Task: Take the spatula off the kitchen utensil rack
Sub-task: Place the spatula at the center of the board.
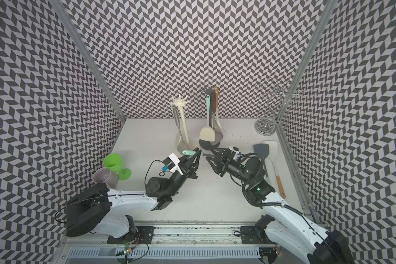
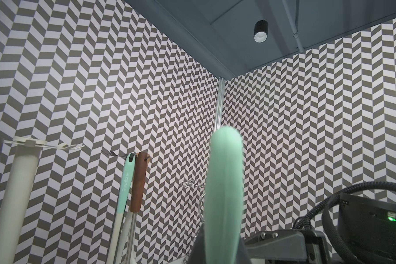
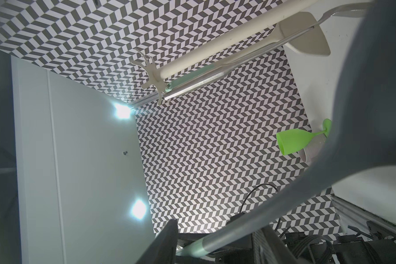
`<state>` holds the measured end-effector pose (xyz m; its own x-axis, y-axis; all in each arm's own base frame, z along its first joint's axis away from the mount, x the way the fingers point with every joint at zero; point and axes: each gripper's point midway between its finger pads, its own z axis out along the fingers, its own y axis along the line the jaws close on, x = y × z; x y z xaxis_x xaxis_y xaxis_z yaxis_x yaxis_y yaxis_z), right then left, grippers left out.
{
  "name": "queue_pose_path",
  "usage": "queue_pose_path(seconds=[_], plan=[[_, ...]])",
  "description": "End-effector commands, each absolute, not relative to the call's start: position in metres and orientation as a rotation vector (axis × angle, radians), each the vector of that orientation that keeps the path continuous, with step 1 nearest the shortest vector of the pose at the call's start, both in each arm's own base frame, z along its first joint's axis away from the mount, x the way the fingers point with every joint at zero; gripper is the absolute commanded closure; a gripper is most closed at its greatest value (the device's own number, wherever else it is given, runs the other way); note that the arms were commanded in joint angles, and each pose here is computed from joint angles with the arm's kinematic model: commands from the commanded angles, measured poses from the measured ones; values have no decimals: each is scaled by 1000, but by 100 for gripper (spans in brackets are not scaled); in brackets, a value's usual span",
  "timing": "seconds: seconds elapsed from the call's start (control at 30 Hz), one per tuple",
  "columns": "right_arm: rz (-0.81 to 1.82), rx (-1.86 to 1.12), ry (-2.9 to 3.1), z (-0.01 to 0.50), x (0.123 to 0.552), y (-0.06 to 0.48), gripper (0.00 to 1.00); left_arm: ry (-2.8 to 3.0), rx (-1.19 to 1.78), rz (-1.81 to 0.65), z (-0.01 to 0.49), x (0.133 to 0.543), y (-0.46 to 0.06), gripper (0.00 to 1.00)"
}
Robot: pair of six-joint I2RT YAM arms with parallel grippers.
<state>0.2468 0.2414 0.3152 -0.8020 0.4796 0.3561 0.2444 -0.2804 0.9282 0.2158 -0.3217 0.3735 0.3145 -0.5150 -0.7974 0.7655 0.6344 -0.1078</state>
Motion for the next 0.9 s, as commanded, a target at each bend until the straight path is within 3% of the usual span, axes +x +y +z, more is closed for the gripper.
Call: queue_pose_path(seconds=[0.0, 0.3, 0.5, 0.7, 0.87], plan=[[2279, 884, 1671, 344, 249, 239, 49, 858, 290, -855, 381, 207, -314, 100], [2302, 884, 1686, 344, 259, 248, 67, 855, 313, -868, 372, 204, -318, 100], [2278, 879, 1688, 348, 261, 248, 99, 868, 319, -873, 363, 204, -320, 100], [2217, 936, 1629, 347, 267, 237, 100, 899, 311, -893, 352, 205, -320, 100], [2049, 1016, 1562, 340, 280, 214, 100, 960, 295, -946, 346, 209, -319, 46]])
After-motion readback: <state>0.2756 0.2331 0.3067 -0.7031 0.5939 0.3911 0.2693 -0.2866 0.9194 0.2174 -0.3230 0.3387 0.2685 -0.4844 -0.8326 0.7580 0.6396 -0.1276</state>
